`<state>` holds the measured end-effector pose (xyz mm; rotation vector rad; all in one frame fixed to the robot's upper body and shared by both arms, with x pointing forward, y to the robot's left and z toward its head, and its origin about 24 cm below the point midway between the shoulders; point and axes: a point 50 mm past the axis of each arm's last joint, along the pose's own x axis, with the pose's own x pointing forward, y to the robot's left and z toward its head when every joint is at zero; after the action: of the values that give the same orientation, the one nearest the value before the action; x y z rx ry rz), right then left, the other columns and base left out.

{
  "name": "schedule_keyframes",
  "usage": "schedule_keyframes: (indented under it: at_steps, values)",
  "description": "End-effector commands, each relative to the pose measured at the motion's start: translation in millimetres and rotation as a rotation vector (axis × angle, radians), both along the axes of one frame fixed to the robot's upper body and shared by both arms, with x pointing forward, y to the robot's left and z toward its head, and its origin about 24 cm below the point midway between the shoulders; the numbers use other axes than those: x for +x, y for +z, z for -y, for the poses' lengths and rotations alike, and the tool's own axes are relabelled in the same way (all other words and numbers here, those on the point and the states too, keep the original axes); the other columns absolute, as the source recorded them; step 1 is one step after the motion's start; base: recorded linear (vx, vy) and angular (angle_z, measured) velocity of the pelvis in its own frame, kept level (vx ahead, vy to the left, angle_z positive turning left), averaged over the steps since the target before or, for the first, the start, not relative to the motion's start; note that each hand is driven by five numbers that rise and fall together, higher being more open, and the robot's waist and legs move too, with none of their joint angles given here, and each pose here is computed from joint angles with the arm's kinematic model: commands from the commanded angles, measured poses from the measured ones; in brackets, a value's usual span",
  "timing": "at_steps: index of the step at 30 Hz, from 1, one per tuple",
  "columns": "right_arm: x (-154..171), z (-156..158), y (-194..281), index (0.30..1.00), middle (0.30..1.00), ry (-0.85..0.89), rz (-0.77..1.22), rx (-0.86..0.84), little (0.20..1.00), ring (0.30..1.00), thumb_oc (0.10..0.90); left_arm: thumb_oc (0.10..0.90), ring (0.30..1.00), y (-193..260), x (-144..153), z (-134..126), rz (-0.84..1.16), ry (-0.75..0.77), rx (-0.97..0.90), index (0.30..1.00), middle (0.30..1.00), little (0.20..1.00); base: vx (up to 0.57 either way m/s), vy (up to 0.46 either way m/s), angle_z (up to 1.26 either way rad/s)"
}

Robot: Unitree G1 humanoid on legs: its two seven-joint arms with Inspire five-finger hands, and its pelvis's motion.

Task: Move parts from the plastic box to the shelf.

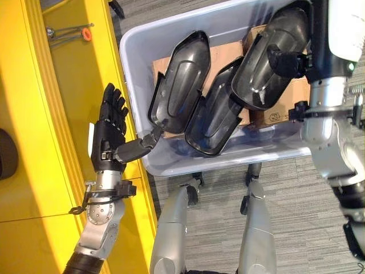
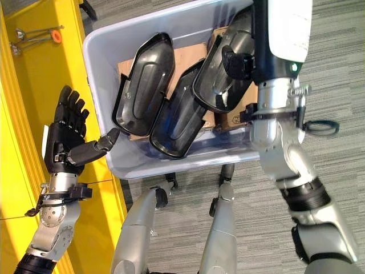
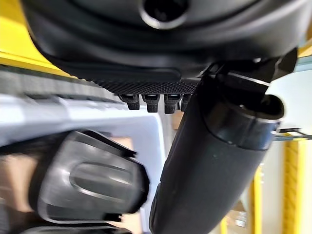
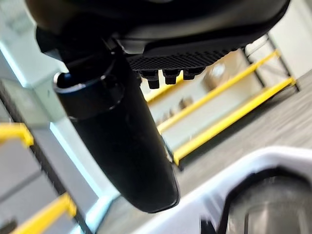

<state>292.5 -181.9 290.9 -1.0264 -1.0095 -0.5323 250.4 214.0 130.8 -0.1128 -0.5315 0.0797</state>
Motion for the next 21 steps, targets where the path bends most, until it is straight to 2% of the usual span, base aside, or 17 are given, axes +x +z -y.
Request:
schedule_keyframes:
  at_steps: [1, 5, 10, 17, 21]
  values:
    - [-48.1, -0.6, 63.4, 1.000, 1.000, 0.027, 0.433, 0.019, 1.000, 1.000, 0.900, 0.900, 1.000, 46.7, -19.9, 4.3, 0.285, -0.009, -0.058, 1.000, 1.000, 1.000, -0.01, 0.043, -0.15]
    - [-54.0, -0.5, 63.7, 1.000, 1.000, 0.156, 0.430, 0.172, 1.000, 1.000, 0.900, 0.900, 1.000, 50.2, -20.8, 3.7, 0.292, 0.006, -0.109, 1.000, 1.000, 1.000, 0.00, 0.035, -0.17]
    - [-45.6, -13.5, 45.9, 1.000, 1.000, 0.313, 0.261, 0.197, 1.000, 1.000, 0.900, 0.900, 1.000, 50.7, -20.3, 5.3, 0.293, 0.015, -0.122, 1.000, 1.000, 1.000, 0.00, 0.024, -0.13]
    - [-32.5, -50.6, -2.1, 1.000, 1.000, 0.454, 0.017, 0.124, 1.000, 1.000, 0.900, 0.900, 1.000, 55.1, -16.2, 14.7, 0.306, 0.021, -0.105, 1.000, 1.000, 1.000, 0.00, 0.013, -0.02]
    - [-23.4, -87.3, -24.9, 1.000, 1.000, 0.457, -0.126, -0.082, 1.000, 1.000, 0.900, 0.900, 1.000, 57.3, -11.5, 19.1, 0.310, 0.024, -0.103, 1.000, 1.000, 1.000, -0.03, 0.032, 0.01]
